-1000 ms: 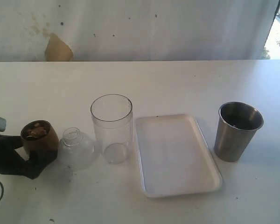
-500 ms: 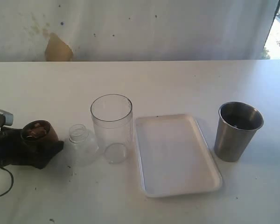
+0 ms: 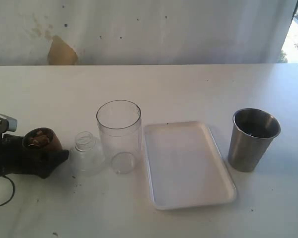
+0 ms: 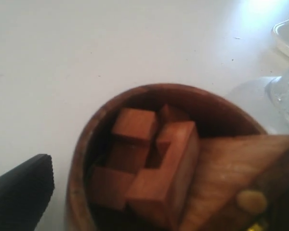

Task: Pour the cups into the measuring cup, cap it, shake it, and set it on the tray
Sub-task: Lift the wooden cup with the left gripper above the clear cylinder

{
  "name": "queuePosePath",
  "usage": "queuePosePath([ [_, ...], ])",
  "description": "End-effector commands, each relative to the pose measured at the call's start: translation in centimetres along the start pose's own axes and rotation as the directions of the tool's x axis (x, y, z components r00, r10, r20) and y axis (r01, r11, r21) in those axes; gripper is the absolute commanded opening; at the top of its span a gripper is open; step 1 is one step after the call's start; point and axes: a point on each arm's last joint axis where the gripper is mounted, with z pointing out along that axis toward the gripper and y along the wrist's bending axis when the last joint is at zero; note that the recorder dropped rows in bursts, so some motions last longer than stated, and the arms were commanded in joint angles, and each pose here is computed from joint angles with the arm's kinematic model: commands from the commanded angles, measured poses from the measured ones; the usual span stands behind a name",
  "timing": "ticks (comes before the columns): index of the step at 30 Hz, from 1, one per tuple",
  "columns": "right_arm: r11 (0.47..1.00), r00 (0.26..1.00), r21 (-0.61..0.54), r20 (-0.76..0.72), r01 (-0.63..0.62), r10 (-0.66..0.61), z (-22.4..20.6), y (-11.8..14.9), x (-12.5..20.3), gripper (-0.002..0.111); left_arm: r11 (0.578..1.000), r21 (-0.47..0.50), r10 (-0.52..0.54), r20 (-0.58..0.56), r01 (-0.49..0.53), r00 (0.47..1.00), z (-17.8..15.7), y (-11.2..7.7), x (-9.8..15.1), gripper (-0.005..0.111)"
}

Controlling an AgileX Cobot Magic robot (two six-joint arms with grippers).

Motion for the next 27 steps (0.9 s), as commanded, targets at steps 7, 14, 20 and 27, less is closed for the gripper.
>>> queuePosePath([
  [7, 1.000, 1.000, 0.008, 0.008, 0.000, 0.000, 0.0, 0.0, 0.1, 0.000, 1.000, 0.012, 0.002, 0.016, -0.002, 1.000, 0.1, -0.1, -0.2, 0.105],
  [14, 1.000, 1.000, 0.008, 0.008, 0.000, 0.000, 0.0, 0.0, 0.1, 0.000, 0.999, 0.012, -0.046, 0.006, 0.046, 0.999, 0.1, -0.1, 0.1, 0.105],
  [20, 1.000, 1.000, 0.008, 0.008, 0.000, 0.000, 0.0, 0.0, 0.1, 0.000, 0.995, 0.037, -0.095, 0.024, 0.095, 0.995, 0.5, -0.1, 0.6, 0.105],
  [27, 1.000, 1.000, 0.008, 0.008, 0.000, 0.000, 0.0, 0.0, 0.1, 0.000, 0.997, 0.043, -0.065, 0.025, 0.064, 0.998, 0.7, -0.1, 1.0, 0.105],
])
